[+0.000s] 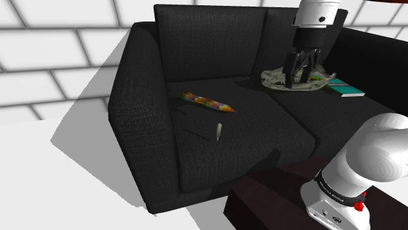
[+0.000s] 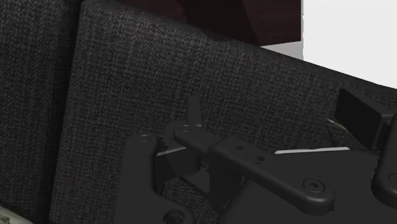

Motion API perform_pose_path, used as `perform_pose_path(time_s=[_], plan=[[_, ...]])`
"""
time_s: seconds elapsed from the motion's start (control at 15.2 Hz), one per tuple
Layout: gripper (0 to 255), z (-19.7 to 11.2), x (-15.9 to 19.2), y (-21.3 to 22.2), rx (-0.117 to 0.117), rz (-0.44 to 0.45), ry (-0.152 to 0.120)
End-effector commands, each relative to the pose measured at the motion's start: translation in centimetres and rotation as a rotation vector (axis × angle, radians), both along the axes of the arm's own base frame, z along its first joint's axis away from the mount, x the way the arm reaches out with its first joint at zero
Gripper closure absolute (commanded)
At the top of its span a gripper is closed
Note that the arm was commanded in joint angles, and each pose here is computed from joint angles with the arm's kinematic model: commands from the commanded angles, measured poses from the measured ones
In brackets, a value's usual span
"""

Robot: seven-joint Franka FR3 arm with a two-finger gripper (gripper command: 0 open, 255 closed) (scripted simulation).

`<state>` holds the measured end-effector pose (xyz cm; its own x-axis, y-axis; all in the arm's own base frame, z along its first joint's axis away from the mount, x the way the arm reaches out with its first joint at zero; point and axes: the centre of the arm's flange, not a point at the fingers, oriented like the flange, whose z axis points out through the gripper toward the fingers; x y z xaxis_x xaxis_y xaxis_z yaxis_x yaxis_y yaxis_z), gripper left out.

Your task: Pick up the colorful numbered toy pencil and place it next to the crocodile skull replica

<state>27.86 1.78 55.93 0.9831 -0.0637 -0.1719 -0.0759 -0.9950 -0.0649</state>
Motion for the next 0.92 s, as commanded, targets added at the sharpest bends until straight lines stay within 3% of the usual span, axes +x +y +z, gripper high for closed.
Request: perform_pose_path(time_s=[0.0, 0.86], plan=[[0, 0.0, 0.0, 0.0, 0.000, 0.000, 0.000], [0, -8.9, 13.2, 2.0, -0.022, 0.242, -0.094]])
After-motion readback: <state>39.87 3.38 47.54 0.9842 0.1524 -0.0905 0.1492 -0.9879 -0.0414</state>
